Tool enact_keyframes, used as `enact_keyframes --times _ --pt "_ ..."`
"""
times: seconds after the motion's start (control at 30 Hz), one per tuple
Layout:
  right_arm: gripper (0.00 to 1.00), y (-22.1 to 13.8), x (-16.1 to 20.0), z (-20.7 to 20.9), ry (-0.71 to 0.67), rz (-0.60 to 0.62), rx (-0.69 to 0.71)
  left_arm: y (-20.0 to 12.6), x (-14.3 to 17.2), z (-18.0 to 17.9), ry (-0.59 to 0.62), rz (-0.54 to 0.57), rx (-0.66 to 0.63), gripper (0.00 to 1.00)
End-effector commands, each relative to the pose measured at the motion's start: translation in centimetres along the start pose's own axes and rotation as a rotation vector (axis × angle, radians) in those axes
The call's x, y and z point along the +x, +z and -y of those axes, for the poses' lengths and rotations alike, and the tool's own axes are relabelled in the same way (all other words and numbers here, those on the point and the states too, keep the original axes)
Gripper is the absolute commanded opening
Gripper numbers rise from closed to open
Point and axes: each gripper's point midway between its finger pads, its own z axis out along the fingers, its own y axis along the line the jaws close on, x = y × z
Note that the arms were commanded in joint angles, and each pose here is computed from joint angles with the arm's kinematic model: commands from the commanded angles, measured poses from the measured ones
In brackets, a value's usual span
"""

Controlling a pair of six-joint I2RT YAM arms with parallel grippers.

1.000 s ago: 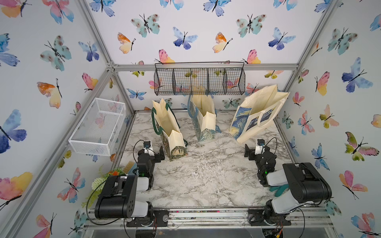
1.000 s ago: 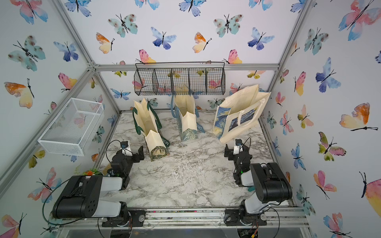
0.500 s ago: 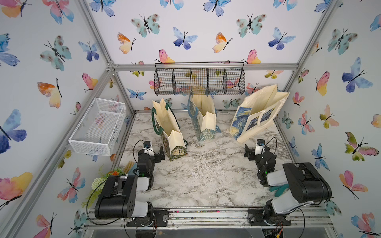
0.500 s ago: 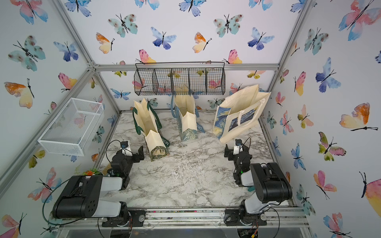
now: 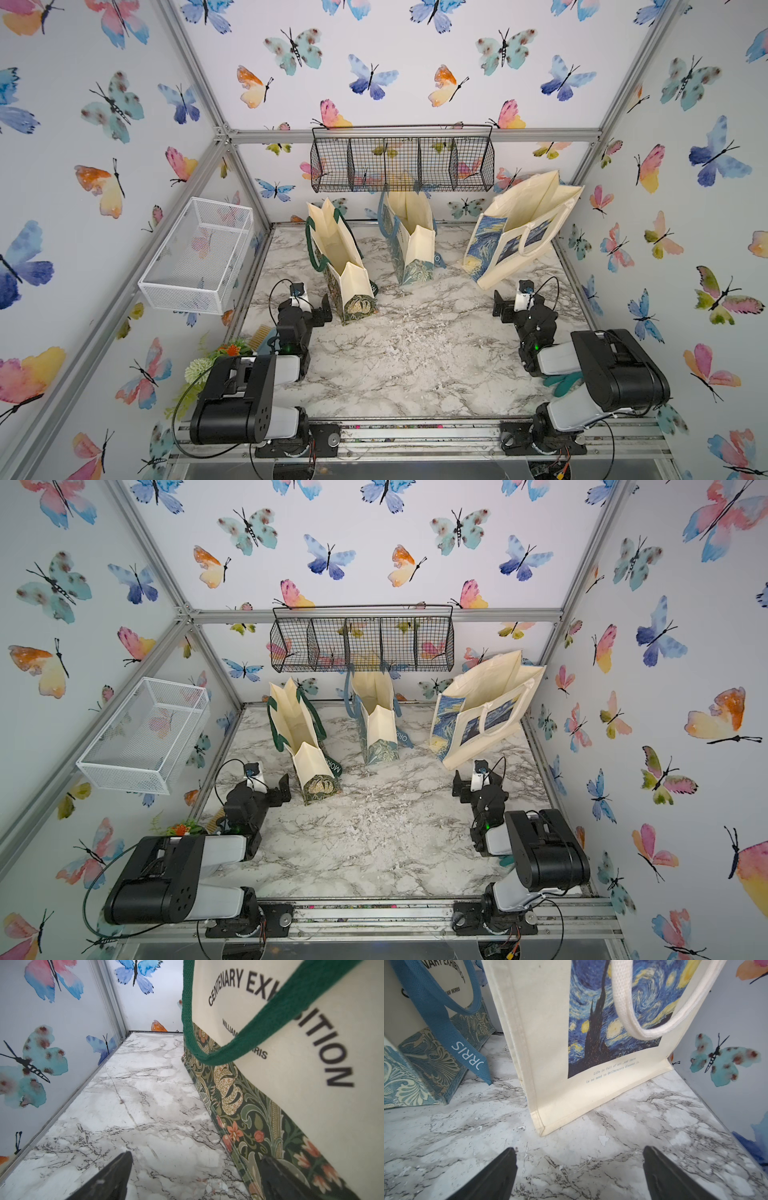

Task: Put away the canvas bag
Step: Move the canvas bag to the center of the board.

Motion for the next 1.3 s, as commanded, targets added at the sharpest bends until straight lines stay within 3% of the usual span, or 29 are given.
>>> enact_keyframes --times 0.0,0.1,0.27,0.37,0.53,0.63,0.7,0.77,0.9,1.1,1.27 --pt "0.98 0.6 -1.4 -0.4 0.015 -0.073 -0.031 0.7 -1.5 -0.4 0.041 -0.067 -0.065 0.98" --pt "0.98 1.7 -3.2 -0.6 0.084 -0.120 -0.041 -0.2 -2.7 -0.6 0.042 -0.049 -0.161 0.98" --pt "0.98 1.7 -5.5 -0.5 0.288 -0.178 -0.005 -1.6 -5.7 1.0 -0.020 -0.018 -0.151 0.98" --pt "0.98 1.8 -6.2 -0.8 0.397 -0.266 0.021 -2.9 -7.2 0.1 -0.094 -0.023 -0.216 0.98" --pt "0.98 2.6 -6.6 -4.5 0.397 -0.488 -0.130 -5.9 -10.5 -0.7 -0.257 -0.015 -0.243 0.98" --pt "0.98 2.5 -6.2 -7.0 0.515 -0.523 -0.250 -7.1 -13.1 2.5 -0.285 -0.013 -0.040 0.98" --pt "0.98 2.1 -6.8 -9.2 0.580 -0.512 -0.389 -8.5 -14.7 6.2 -0.257 0.015 0.193 0.99" --pt "0.98 1.7 -7.5 -10.9 0.616 -0.519 -0.485 -10.1 -15.6 9.2 -0.213 0.023 0.370 0.91" --pt "0.98 1.3 -9.0 -13.3 0.468 -0.544 -0.497 -11.4 -14.5 11.4 -0.165 -0.025 0.477 0.88" --pt "0.98 0.6 -9.8 -14.8 0.333 -0.558 -0.458 -11.7 -10.7 10.4 -0.143 -0.106 0.434 0.91" --pt "0.97 0.0 -9.6 -17.4 0.239 -0.560 -0.481 -10.7 -11.3 8.8 -0.186 -0.040 0.332 0.95"
